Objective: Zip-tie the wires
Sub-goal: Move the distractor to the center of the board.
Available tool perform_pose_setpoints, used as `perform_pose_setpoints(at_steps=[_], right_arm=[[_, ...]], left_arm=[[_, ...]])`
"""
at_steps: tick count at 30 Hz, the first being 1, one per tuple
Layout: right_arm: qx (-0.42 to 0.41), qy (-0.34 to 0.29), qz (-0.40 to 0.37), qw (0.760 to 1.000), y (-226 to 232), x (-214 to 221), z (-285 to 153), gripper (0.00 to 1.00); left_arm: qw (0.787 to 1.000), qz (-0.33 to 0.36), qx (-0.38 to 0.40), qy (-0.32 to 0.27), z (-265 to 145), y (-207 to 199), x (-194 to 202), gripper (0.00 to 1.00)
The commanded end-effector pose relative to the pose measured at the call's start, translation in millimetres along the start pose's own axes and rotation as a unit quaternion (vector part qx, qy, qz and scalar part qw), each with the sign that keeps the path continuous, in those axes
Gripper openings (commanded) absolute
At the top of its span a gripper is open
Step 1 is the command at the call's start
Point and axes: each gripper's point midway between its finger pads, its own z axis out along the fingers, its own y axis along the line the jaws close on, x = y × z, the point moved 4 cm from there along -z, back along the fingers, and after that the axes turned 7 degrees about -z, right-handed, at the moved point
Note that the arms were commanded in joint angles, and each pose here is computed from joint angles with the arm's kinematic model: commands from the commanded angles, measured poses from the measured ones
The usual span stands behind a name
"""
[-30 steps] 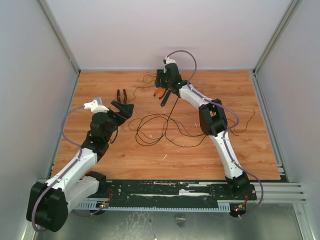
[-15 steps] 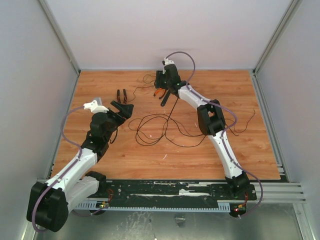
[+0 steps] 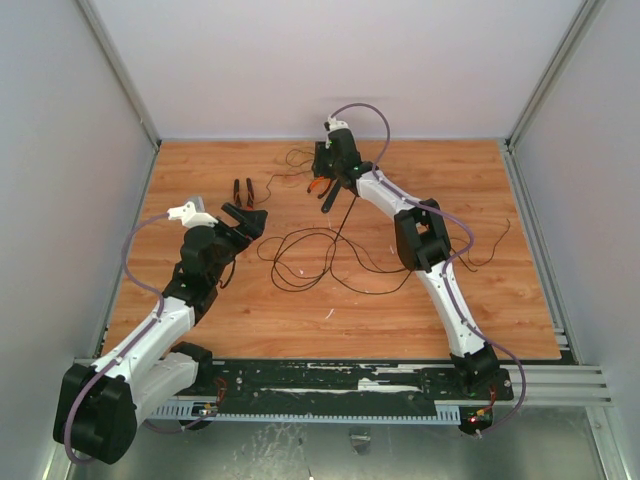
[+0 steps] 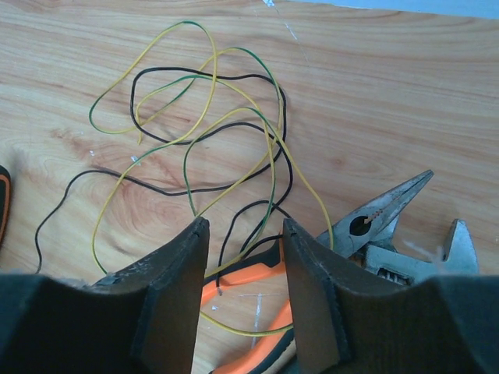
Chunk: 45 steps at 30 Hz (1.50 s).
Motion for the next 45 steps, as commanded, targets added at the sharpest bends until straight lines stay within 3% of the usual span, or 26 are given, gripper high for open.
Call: perform_pose_setpoints(at_steps=[1, 11, 19, 24, 32, 45], right_arm=[[0.006, 0.011, -0.033, 0.999, 9.9, 5.5, -2.0, 0.42], [0.06, 0.047, -0.104, 0.992, 2.5, 22.2, -23.6, 0.36], [0.107, 0.038, -0.132, 0.985, -13.4, 16.6, -62.8, 0.36], [0.093, 0.028, -0.123, 0.988, -12.5, 2.0, -71.8, 0.36], [0.051, -0.011, -0.101, 0.993, 8.4, -34.3, -67.3, 0.38], [0.038, -0.018, -0.116, 0.992, 8.8, -25.1, -16.9, 0.44]], left_arm=[[1.0, 0.002, 0.01, -0.012, 0.7, -2.2, -5.7, 0.98], [1.0, 0.0, 0.013, -0.013, -1.2, -3.3, -6.3, 0.98], [1.0, -0.001, 0.014, -0.016, -3.3, -3.8, -7.7, 0.98], [1.0, -0.006, 0.014, -0.013, -3.2, -2.4, -5.5, 0.98], [1.0, -0.009, 0.017, -0.014, -4.4, -3.8, -6.1, 0.98], [1.0, -0.009, 0.019, -0.012, -4.0, -4.2, -5.7, 0.98]])
